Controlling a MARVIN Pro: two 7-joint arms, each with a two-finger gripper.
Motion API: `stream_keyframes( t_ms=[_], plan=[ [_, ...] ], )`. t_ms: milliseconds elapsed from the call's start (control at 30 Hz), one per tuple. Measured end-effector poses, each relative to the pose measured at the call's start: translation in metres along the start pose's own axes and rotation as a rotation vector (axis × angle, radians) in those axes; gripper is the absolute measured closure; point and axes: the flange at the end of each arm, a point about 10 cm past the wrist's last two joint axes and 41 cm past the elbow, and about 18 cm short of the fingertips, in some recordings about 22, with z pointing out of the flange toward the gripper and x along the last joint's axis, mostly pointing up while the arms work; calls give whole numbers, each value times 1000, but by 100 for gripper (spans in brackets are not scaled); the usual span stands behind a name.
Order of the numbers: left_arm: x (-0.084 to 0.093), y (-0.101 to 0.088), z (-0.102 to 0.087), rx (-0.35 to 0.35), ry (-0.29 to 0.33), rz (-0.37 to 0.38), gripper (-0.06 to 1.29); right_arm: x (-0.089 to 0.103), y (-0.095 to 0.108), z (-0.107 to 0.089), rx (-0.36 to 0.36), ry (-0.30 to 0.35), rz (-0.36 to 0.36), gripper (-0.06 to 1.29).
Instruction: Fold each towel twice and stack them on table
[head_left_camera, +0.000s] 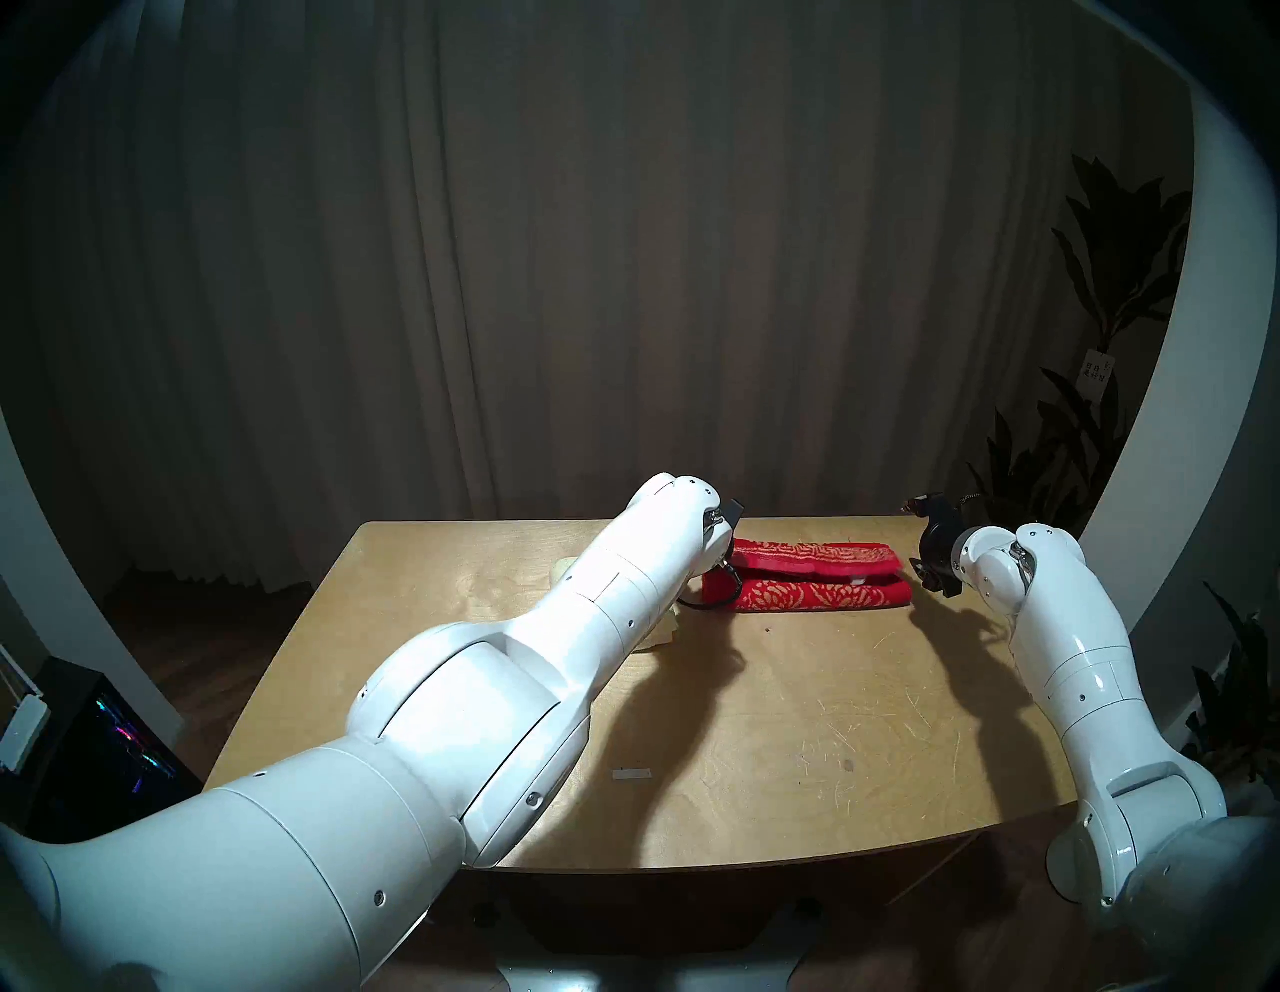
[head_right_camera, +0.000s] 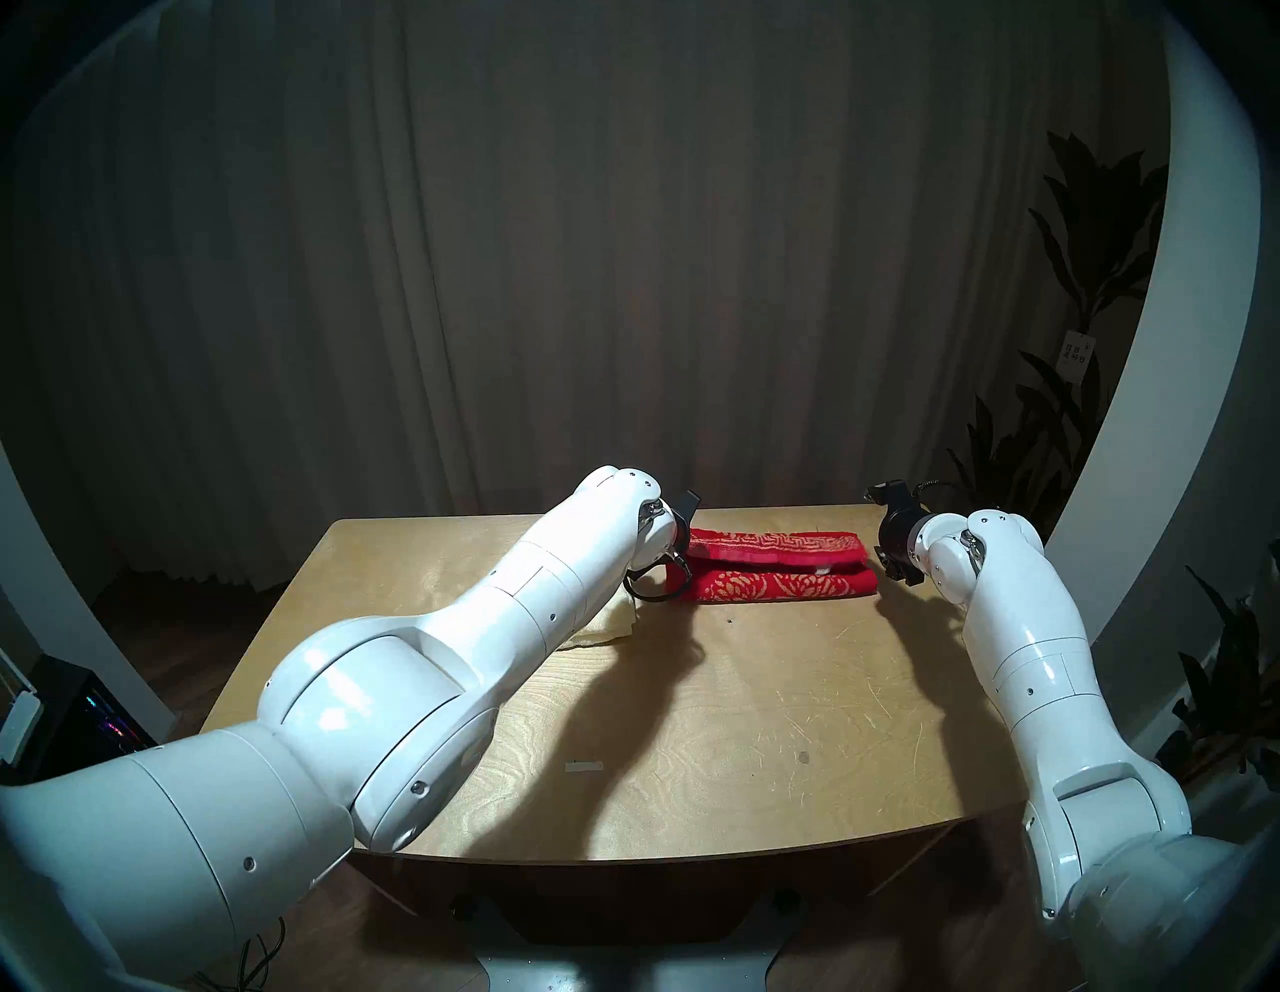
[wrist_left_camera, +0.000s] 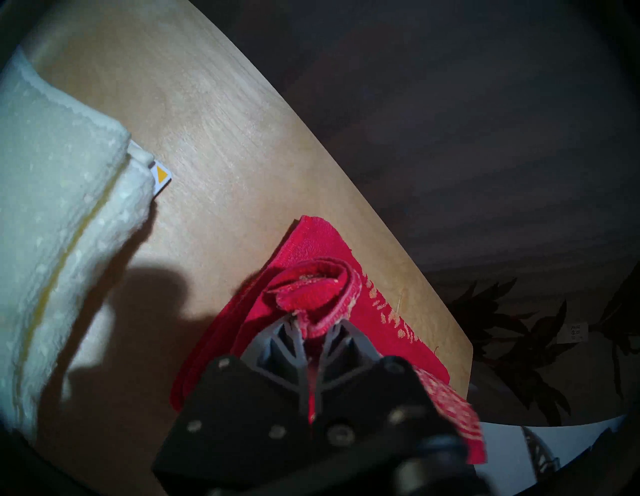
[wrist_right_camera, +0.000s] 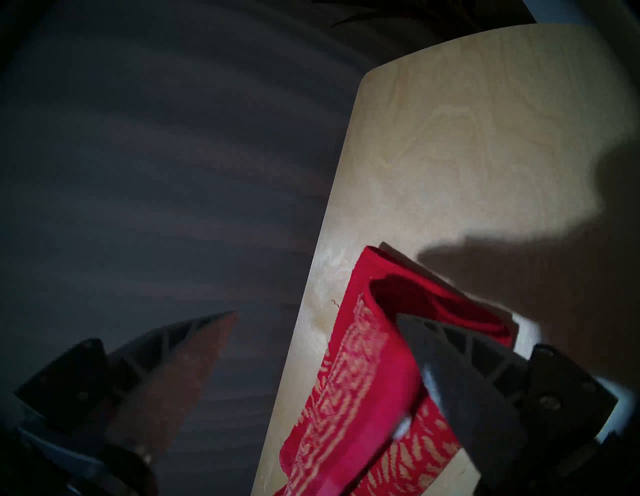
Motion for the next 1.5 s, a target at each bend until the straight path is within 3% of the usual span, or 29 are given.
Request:
stream_keyframes(
  t_ms=[67, 133, 167, 233, 300, 367, 500, 567, 700, 967, 1233, 1500],
  plan=[
    [2, 0, 1, 2, 5, -1, 126, 1, -2, 0, 6, 3, -2, 65],
    [3, 0, 2, 3, 10, -2, 126, 2, -4, 0, 11, 7, -3, 7],
    [4, 0, 2, 2, 12, -2, 126, 2, -4, 0, 13, 7, -3, 3],
    [5, 1, 2, 1, 15, -3, 126, 3, -6, 0, 17, 10, -3, 16],
    [5, 2, 2, 0, 16, -4, 126, 4, -6, 1, 20, 11, -3, 17],
    [5, 4, 3, 0, 18, -6, 126, 4, -7, 1, 24, 12, -2, 30],
    [4, 6, 3, 7, 20, -18, 126, 4, -8, 1, 27, 12, -1, 36],
    [4, 7, 4, 15, 22, -32, 126, 3, -8, 1, 28, 8, 3, 45],
    [3, 8, 5, 30, 27, -56, 126, 0, -6, 2, 29, -2, 13, 30],
    [5, 20, 1, 27, 44, -87, 126, -6, 3, 2, 22, -19, 32, 22],
    [8, 35, -3, 0, 62, -93, 125, 2, 9, -2, 24, -10, 43, 21],
    [8, 31, -1, 0, 74, -104, 106, 9, 12, -7, 26, 0, 45, 19]
  ],
)
